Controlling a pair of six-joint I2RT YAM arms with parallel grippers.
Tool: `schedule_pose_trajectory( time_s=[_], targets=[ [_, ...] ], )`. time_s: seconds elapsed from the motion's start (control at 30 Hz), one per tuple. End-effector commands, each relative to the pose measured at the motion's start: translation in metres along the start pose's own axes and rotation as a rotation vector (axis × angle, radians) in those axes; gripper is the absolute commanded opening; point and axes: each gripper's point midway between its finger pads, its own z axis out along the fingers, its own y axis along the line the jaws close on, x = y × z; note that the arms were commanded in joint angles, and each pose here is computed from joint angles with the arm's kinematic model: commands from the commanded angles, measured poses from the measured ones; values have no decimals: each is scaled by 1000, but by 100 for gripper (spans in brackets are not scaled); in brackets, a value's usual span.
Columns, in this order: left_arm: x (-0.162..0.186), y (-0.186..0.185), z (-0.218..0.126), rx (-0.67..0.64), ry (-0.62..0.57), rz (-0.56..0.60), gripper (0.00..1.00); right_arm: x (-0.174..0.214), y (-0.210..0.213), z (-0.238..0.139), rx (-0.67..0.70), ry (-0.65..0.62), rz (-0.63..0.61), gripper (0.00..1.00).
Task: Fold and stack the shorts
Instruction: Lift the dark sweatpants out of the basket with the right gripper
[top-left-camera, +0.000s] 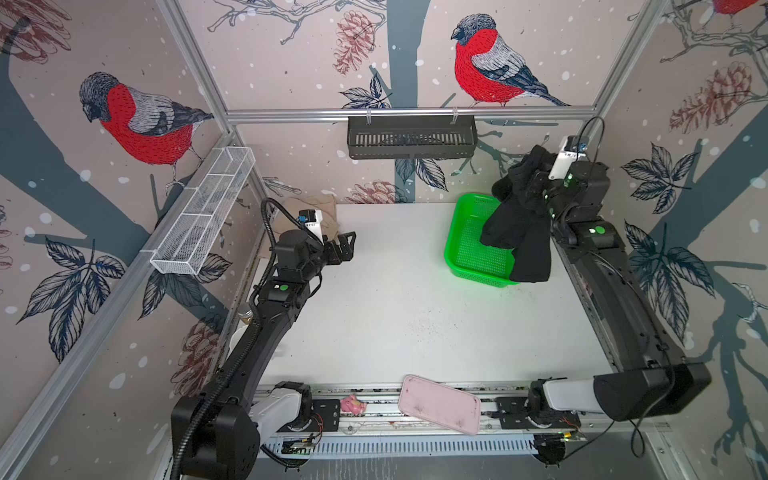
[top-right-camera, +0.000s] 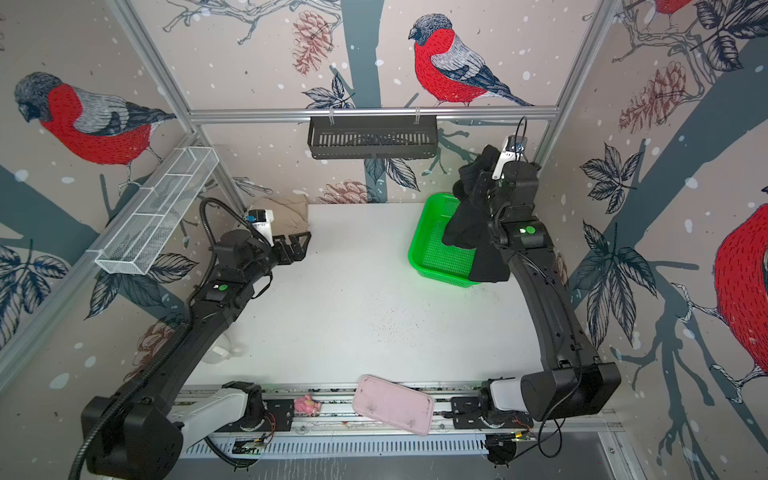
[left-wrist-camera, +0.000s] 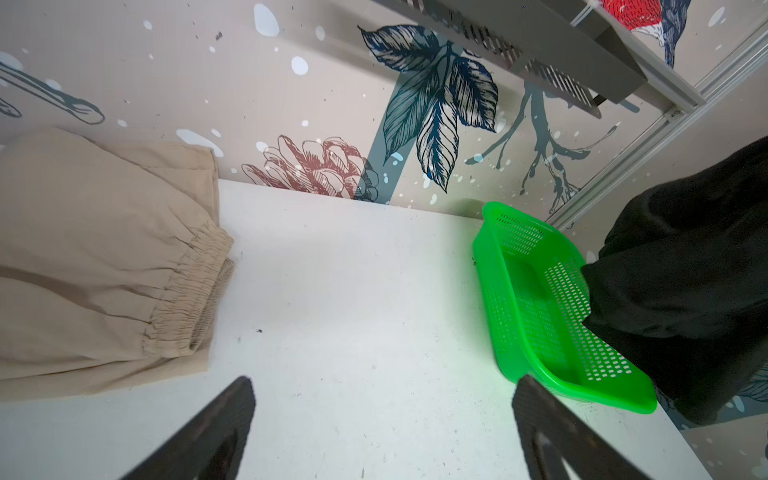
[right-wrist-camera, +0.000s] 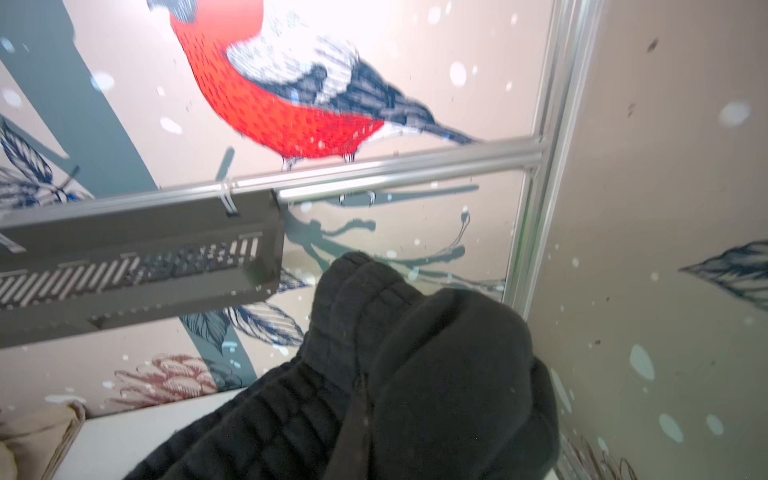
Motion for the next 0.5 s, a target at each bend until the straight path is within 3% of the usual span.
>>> schedule_pose_trajectory(
  time_s=[0.0, 0.1, 0.2, 0.47],
  targets=[
    [13, -30, 10, 120, 0, 24, 97, -39, -4, -2, 35, -100, -22, 1],
    [27, -36, 15, 139, 33, 8, 97, -52, 16, 1, -62, -113, -22, 1],
    [24, -24, 10, 65, 14, 7, 97, -63, 67, -11, -293, -128, -31, 1],
    [-23, -11, -33, -120, -118, 54, 97, -115, 191, -116, -778, -305, -47, 1]
  ],
)
